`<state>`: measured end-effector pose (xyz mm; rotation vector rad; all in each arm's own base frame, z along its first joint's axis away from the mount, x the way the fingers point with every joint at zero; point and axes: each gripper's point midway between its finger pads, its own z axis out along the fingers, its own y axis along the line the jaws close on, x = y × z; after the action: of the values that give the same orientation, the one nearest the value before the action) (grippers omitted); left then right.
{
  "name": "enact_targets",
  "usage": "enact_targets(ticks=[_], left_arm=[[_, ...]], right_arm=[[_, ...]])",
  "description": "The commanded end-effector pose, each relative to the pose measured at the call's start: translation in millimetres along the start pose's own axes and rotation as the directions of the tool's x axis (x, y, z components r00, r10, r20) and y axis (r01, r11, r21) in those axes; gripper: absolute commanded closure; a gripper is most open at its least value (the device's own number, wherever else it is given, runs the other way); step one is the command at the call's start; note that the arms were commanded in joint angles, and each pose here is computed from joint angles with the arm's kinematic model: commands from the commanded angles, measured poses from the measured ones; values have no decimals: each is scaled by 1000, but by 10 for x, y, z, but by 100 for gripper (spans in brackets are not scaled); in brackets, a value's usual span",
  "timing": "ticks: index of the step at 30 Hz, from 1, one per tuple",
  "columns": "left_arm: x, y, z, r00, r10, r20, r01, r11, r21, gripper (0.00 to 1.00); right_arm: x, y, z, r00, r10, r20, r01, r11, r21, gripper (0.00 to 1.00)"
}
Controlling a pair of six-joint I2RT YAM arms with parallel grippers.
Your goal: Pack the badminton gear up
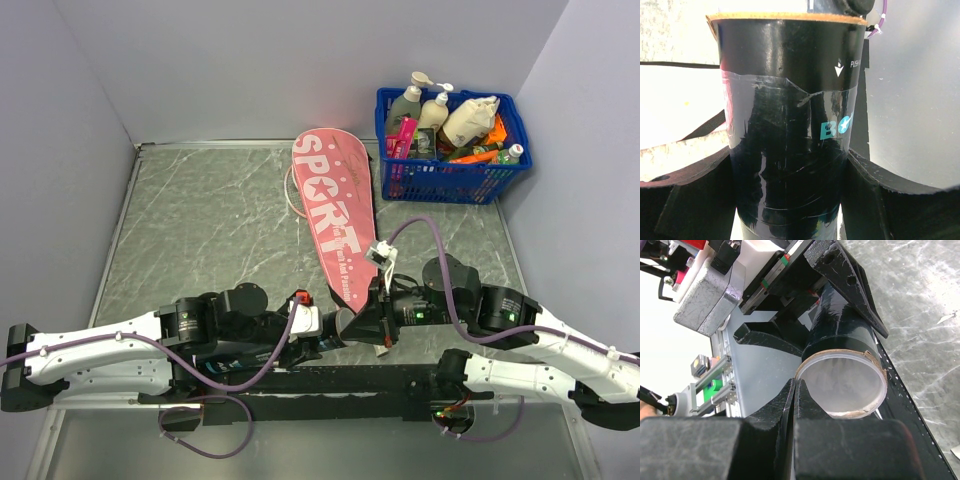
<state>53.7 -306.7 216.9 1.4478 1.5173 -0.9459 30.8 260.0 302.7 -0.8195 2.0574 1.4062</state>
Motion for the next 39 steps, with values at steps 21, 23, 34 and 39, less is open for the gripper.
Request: enact_targets(ticks=[21,23,34,39], left_arm=[[-305,20,-8,996,-17,92,18,1000,-10,99],[-301,23,-9,996,-18,90,19,1000,-11,99],[-304,22,-12,996,-19,92,20,1000,-11,99],[-304,22,-12,996,-17,92,19,1000,-11,99]], right_arm=[[-144,194,-65,999,-26,38,29,998,-57,100],[-144,200,-48,999,-26,35,28,998,-63,100],[-119,256,-17,999,-24,24,26,995,-100,100],[-93,279,32,1000,-20,13,21,992,-120,97]])
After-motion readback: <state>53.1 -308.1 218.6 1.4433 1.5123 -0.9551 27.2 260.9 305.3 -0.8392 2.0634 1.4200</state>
